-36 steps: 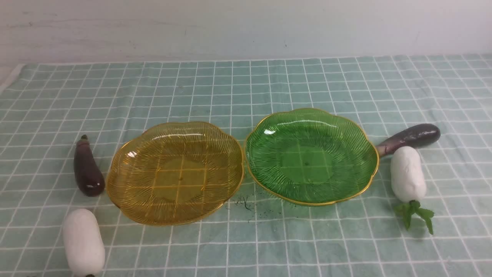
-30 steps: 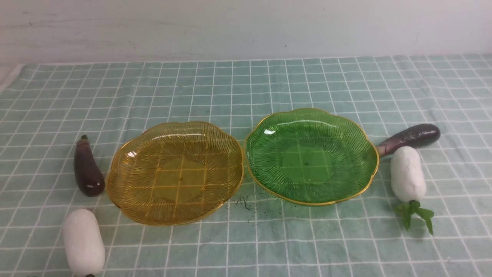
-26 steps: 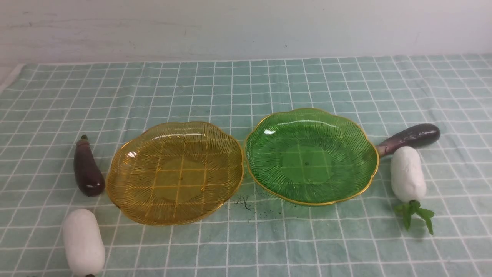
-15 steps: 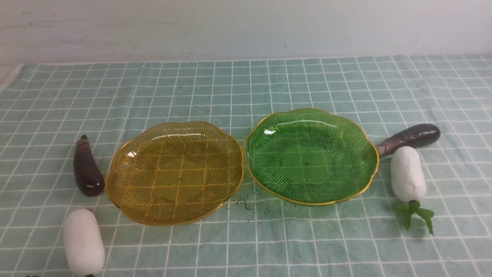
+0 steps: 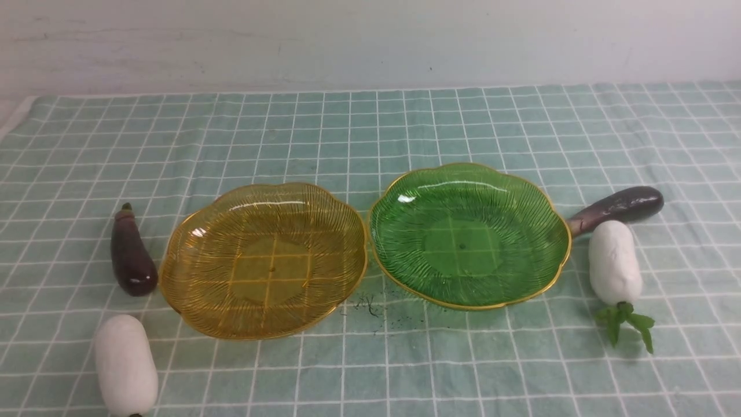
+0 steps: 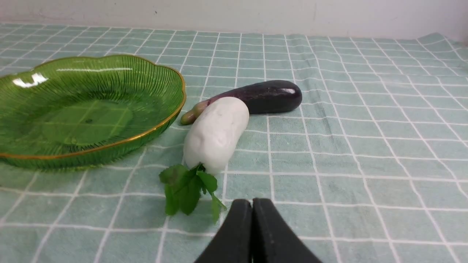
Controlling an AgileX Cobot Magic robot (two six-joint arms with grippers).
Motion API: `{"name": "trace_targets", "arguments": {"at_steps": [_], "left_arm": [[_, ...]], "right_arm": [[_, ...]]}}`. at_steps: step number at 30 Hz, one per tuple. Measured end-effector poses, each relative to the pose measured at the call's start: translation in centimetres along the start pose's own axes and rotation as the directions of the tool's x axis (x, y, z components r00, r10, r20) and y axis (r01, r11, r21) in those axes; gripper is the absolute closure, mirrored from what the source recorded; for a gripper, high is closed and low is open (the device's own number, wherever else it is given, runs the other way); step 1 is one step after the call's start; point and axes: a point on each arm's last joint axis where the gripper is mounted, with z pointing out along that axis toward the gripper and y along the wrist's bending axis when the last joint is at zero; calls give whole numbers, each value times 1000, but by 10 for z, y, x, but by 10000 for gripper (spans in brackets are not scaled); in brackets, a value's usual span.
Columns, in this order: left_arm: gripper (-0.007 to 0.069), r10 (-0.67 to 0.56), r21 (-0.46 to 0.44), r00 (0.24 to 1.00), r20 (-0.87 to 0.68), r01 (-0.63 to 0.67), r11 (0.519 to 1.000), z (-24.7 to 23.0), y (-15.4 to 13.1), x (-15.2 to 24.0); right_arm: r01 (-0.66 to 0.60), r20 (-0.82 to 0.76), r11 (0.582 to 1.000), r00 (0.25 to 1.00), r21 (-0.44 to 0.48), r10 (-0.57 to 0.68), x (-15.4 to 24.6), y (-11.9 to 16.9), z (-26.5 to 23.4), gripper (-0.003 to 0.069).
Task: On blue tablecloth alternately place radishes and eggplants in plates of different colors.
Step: 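Pick up the white radish and place it in the left plate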
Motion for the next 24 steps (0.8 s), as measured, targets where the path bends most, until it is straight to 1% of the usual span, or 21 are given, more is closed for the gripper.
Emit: {"name": "trace_targets", "arguments": {"at_steps": [2, 3, 4, 5, 6, 8, 9, 10, 11, 12, 14, 15, 16, 17, 19, 21, 23, 24], "left_arm": [[633, 0, 48, 1000, 4, 0, 999, 1, -17, -17], [633, 7, 54, 1000, 3, -7, 999, 1, -19, -19], [633, 23, 84, 1000, -8, -23, 996, 2, -31, -29], [633, 68, 114, 997, -39, -64, 991, 4, -46, -41], [633, 118, 132, 989, -86, -106, 986, 8, -58, -49], [633, 214, 158, 942, -259, -178, 971, 24, -80, -58], [633, 265, 161, 875, -404, -217, 963, 39, -87, -55], [633, 288, 167, 822, -492, -236, 957, 49, -92, -54], [633, 299, 168, 739, -604, -249, 954, 57, -93, -47], [633, 300, 163, 637, -710, -266, 950, 68, -91, -39], [633, 274, 143, 461, -844, -300, 943, 87, -83, -22], [633, 270, 143, 435, -859, -303, 942, 90, -82, -20], [633, 251, 132, 368, -895, -319, 939, 98, -76, -12], [633, 198, 108, 232, -952, -349, 931, 112, -62, 8], [633, 146, 88, 130, -981, -376, 923, 123, -48, 26], [633, 93, 60, 65, -994, -395, 917, 130, -37, 39], [633, 63, 37, 50, -997, -408, 912, 134, -31, 45], [633, 50, 22, 56, -997, -424, 905, 137, -28, 47]], "right_arm": [[-114, 57, 993, 992, -25, 116, -4, 2, 1, 673], [-135, 65, 990, 988, -29, 137, -4, 2, 0, 673], [-204, 101, 978, 973, -47, 208, -8, 2, 0, 673], [-335, 179, 938, 921, -85, 345, -16, 2, -1, 673], [-430, 217, 896, 869, -116, 445, -20, 1, -2, 673], [-583, 270, 793, 746, -174, 608, -27, -2, -4, 673], [-629, 297, 753, 694, -195, 656, -30, -5, -5, 673], [-651, 315, 730, 662, -208, 680, -32, -6, -6, 673], [-661, 325, 719, 646, -213, 690, -33, -7, -6, 673], [-667, 333, 713, 636, -217, 696, -33, -8, -7, 673], [-668, 339, 712, 632, -218, 697, -34, -8, -7, 673], [-668, 339, 712, 632, -218, 697, -34, -8, -7, 673], [-670, 340, 709, 629, -219, 700, -34, -8, -7, 673], [-674, 340, 705, 624, -221, 704, -34, -8, -7, 673], [-684, 323, 695, 621, -222, 714, -33, -8, -7, 673], [-687, 262, 689, 638, -232, 724, -38, -3, -8, 673], [-649, 210, 718, 687, -252, 695, -54, 2, -14, 673], [-605, 182, 755, 737, -255, 651, -70, 5, -19, 673]]}}
